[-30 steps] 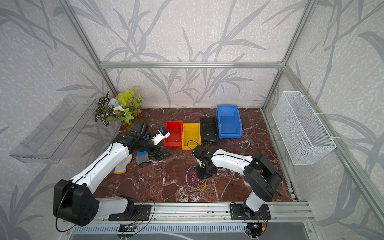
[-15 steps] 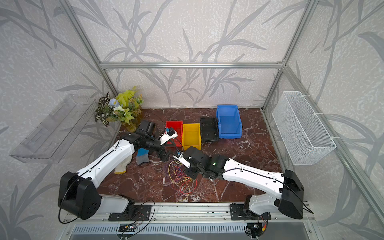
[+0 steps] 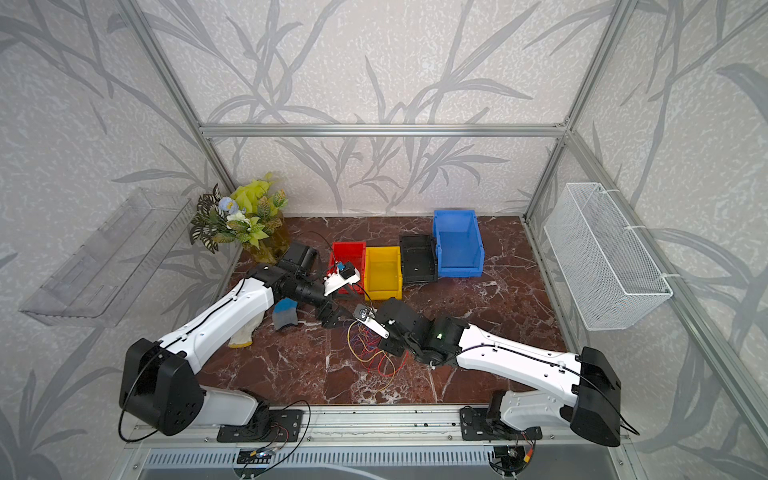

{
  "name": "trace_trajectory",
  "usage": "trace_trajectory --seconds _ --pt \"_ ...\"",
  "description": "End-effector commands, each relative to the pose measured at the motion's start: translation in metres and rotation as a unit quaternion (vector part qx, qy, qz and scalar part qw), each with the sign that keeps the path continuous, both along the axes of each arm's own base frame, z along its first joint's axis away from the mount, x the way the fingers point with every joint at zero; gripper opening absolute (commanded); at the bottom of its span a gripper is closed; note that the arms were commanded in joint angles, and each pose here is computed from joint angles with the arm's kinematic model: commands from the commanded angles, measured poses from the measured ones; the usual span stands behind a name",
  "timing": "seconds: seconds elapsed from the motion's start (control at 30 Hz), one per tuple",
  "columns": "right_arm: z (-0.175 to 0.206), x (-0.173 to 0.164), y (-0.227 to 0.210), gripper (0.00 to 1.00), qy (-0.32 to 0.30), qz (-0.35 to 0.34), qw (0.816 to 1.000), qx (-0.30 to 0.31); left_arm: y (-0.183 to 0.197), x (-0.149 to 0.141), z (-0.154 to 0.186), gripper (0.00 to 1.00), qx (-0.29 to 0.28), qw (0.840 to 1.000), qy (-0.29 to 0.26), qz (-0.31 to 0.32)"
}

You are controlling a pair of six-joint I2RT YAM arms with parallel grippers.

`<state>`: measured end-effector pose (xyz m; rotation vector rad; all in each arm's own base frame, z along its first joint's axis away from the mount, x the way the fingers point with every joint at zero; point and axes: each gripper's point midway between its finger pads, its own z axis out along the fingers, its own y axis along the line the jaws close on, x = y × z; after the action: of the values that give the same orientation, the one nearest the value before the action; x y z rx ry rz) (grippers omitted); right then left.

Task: Untangle and sort cables by color
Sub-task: Untie the cable.

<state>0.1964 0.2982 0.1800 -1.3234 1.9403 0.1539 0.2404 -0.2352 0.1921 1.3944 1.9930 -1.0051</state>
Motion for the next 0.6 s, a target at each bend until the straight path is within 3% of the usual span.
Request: trace_trajectory --seconds 0.0,0.57 --pt "0.006 0.004 -0.009 0.0 -0.028 -0.007 1.0 -0.007 0.004 -0.002 0.016 0.97 0.007 1.0 -0.028 -0.011" --pt "0.002 0.008 -0.018 0.0 -0.048 -0.016 0.999 -0.016 0.007 -0.023 0.023 0.99 -0.003 0.997 -0.036 -0.07"
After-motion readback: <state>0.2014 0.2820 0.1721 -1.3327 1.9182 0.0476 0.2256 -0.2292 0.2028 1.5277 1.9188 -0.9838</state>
